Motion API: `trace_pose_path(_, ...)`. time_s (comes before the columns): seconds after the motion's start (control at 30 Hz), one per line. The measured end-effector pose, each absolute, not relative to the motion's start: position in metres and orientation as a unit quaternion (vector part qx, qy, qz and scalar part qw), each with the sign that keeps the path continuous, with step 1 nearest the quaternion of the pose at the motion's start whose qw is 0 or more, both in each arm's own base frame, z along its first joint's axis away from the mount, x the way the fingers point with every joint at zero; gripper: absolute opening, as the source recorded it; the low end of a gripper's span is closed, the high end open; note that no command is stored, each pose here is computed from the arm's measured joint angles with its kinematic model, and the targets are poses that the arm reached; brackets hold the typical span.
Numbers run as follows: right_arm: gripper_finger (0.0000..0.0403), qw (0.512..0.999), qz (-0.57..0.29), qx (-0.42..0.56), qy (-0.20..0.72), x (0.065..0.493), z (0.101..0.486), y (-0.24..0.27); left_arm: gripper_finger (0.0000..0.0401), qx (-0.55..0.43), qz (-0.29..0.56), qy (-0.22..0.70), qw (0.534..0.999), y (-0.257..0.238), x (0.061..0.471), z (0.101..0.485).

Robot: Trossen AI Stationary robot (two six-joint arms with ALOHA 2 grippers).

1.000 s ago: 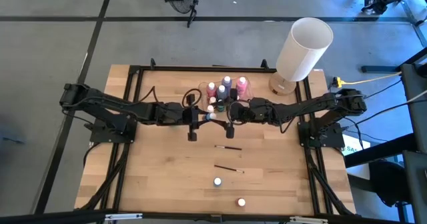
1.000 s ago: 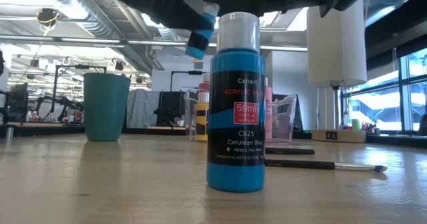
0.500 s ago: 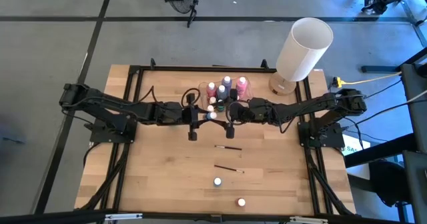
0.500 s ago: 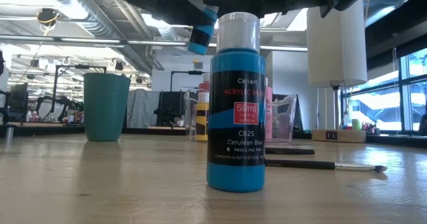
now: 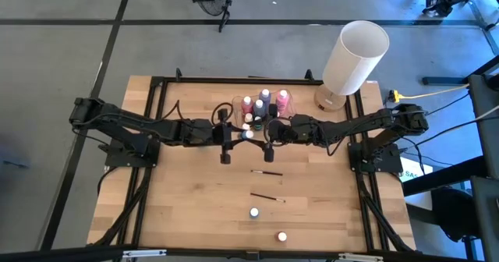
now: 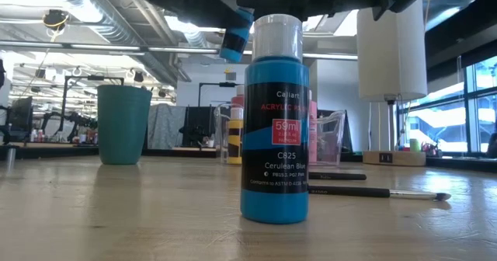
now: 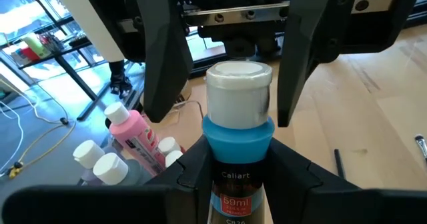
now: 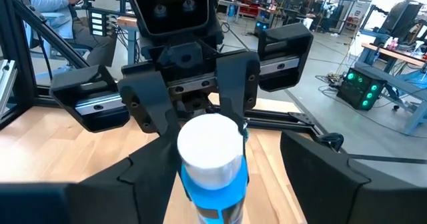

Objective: Pick & Place Paint Supplies
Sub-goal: Put the blue paint bottle into the transparent bin

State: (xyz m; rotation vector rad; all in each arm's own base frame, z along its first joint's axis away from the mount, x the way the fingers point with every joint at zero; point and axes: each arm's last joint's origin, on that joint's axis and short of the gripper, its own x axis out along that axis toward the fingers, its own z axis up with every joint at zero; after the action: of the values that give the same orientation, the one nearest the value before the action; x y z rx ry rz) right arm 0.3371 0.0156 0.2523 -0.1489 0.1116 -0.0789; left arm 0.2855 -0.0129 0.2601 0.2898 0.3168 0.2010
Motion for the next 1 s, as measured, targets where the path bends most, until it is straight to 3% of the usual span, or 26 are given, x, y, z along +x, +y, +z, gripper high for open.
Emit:
trace_pose_path(0.6, 0.0261, 0.994, -0.036, -0.088, 0.058, 0.3370, 0.2519, 0.0157, 0.0100, 0.137, 0.105, 0.150, 0.974, -0.0126, 0.2858, 0.2613)
trace_pose_path(0.73, 0.0259, 0.994, -0.004, -0.095, 0.056, 0.3371, 0.2519, 0.0176, 0.0100, 0.139, 0.105, 0.150, 0.973, -0.0126, 0.2858, 0.2613)
trace_pose_path(1.0, 0.0221, 0.993, 0.001, -0.109, 0.048, 0.3373, 0.2533, 0.0177, 0.0100, 0.139, 0.105, 0.143, 0.974, -0.0127, 0.2862, 0.2628)
